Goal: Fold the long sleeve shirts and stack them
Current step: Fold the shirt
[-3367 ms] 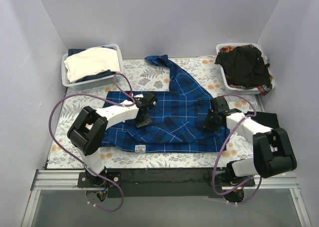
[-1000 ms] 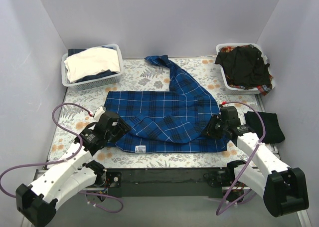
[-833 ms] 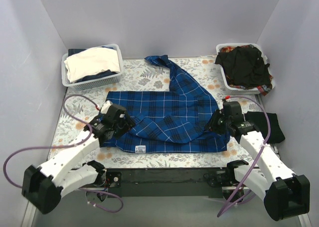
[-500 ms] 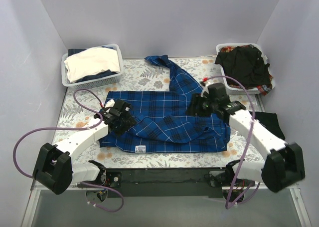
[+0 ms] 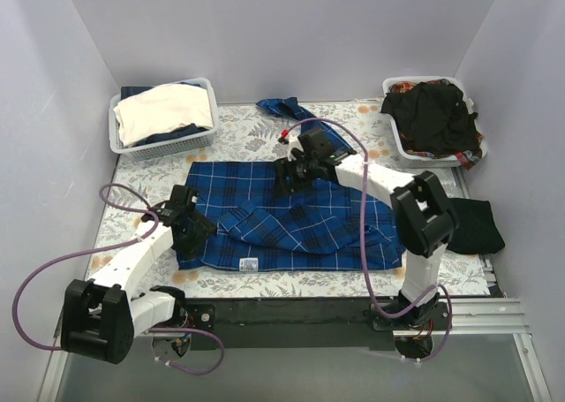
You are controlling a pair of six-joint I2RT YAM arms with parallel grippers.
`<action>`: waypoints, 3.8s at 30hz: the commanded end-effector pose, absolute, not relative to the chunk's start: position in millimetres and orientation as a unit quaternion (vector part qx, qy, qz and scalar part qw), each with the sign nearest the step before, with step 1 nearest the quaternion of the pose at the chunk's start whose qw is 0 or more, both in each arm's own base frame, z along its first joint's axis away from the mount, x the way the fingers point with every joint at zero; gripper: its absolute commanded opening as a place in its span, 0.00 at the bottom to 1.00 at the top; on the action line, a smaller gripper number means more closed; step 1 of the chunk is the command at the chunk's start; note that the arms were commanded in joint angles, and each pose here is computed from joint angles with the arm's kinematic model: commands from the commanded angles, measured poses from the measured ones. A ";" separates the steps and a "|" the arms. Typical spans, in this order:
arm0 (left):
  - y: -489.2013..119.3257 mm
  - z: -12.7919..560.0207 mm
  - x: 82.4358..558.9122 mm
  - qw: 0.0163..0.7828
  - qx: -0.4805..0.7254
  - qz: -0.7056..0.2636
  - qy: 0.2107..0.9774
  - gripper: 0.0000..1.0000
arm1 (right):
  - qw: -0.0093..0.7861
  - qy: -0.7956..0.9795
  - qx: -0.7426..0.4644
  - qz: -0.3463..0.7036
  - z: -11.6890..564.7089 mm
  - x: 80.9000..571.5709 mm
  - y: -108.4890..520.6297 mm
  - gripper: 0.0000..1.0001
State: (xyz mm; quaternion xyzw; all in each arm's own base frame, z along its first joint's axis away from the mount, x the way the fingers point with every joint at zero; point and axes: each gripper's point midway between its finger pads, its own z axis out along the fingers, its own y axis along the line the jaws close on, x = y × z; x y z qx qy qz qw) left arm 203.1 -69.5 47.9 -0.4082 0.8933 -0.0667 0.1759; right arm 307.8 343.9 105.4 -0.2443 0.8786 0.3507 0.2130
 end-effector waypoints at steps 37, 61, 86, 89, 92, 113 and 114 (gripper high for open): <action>-47.1 72.5 223.4 0.154 -0.462 -0.142 0.862 0.49 | 0.459 0.804 -0.262 0.273 281.0 359.1 411.5 0.01; 40.3 159.2 201.9 0.290 -0.574 0.043 0.765 0.47 | 0.323 0.813 -0.419 0.242 87.8 214.0 504.4 0.37; -109.5 98.8 266.3 0.192 -0.274 -0.259 0.906 0.46 | 0.259 0.957 -0.068 0.109 74.4 247.1 211.0 0.53; -120.7 70.7 255.6 0.154 -0.277 -0.232 0.920 0.47 | 0.233 0.967 -0.037 0.093 52.2 239.2 195.4 0.49; -117.7 44.6 245.7 0.126 -0.303 -0.194 0.924 0.47 | 0.209 0.975 -0.022 0.074 32.8 230.0 183.6 0.47; -97.1 44.3 170.7 0.049 -0.418 -0.131 0.898 0.52 | 0.087 0.993 0.012 0.073 1.8 137.8 134.8 0.44; -96.7 54.6 175.5 0.064 -0.418 -0.138 0.896 0.51 | 0.093 0.993 0.010 0.076 6.5 140.8 136.1 0.44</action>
